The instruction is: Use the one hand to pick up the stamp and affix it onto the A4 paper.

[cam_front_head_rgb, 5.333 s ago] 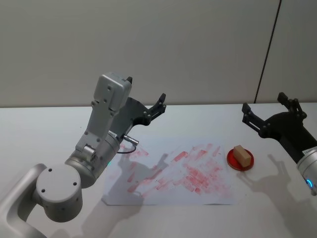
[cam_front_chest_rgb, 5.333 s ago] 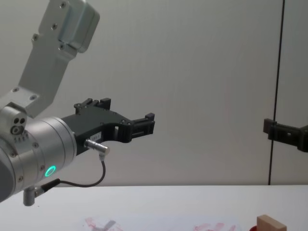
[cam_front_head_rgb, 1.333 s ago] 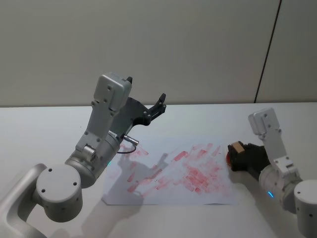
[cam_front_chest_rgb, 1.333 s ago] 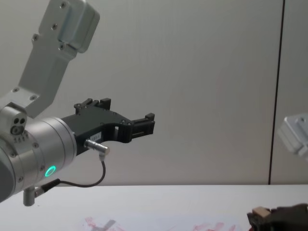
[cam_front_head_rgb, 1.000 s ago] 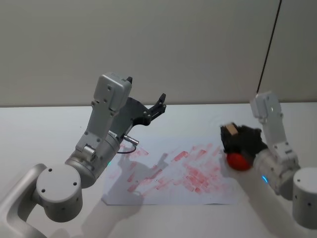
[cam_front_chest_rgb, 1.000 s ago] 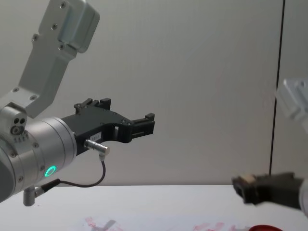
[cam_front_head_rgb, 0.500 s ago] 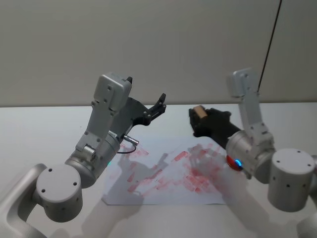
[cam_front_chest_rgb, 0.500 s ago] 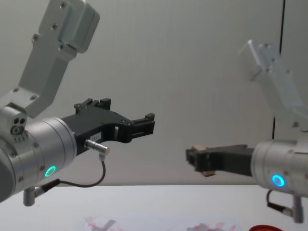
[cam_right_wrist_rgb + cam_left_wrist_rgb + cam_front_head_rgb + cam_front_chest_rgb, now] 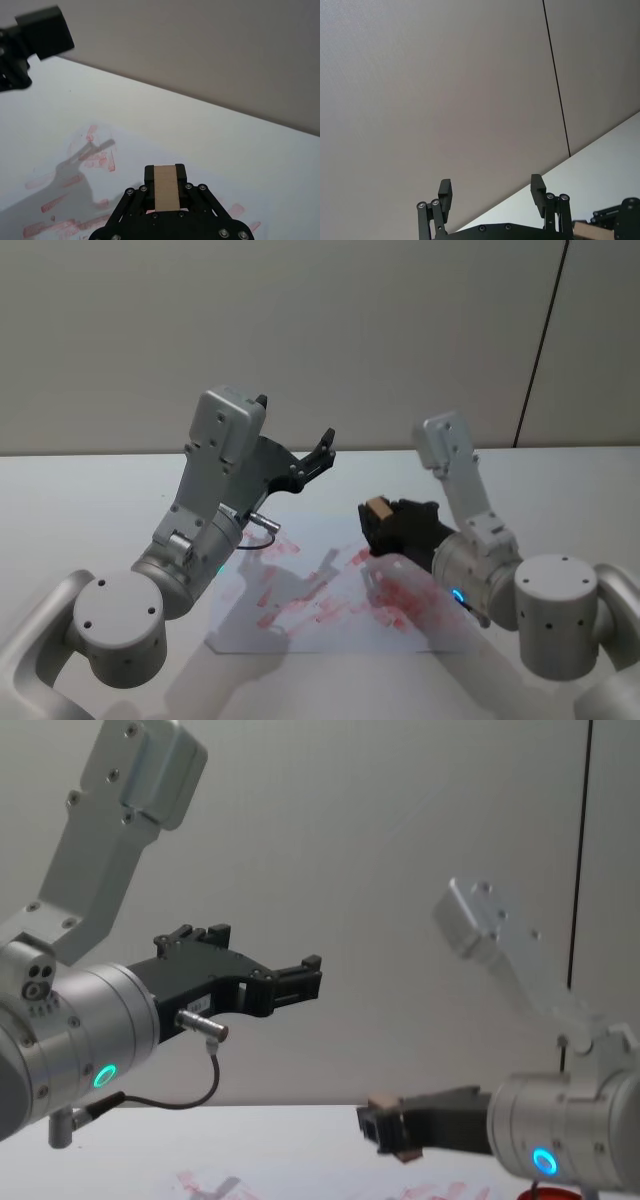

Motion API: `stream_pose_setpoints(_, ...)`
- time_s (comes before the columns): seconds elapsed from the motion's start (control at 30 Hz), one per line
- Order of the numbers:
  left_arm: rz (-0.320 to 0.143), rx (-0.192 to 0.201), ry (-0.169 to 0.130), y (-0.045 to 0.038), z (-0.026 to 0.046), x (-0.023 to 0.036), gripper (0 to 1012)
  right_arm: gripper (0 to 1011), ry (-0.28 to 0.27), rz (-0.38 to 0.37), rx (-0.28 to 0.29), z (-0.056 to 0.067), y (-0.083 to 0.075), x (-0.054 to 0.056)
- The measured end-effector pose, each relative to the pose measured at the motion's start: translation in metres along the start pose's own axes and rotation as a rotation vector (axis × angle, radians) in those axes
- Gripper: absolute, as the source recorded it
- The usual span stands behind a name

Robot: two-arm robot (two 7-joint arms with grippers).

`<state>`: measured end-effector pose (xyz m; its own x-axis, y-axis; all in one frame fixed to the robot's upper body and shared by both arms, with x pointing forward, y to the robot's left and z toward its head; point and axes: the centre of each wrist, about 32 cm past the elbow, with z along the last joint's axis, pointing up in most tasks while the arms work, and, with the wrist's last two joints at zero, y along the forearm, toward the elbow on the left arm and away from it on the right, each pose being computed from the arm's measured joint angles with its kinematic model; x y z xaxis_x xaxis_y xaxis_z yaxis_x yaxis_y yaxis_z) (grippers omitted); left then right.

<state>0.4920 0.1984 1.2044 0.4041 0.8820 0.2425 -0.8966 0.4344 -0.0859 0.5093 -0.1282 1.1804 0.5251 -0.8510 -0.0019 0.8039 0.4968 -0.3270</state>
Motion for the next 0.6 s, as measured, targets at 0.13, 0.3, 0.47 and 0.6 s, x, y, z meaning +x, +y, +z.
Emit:
stream_pose_setpoints(0.13,0.0,0.0,0.0,0.0,0.0,0.0,1001,221,-0.006,0.004,-0.035,-0.008,0.002,-0.001)
stream_pose_setpoints(0.3,0.0,0.0,0.0,0.0,0.0,0.0,1001,220,-0.006,0.007,-0.061,-0.016,0.003,-0.003)
stream_pose_setpoints(0.47,0.0,0.0,0.0,0.0,0.0,0.0,1001,221,-0.005,0.009,-0.085,-0.023,0.004,-0.004)
stream_pose_setpoints(0.6,0.0,0.0,0.0,0.0,0.0,0.0,1001,221,-0.004,0.01,-0.105,-0.03,0.005,-0.005)
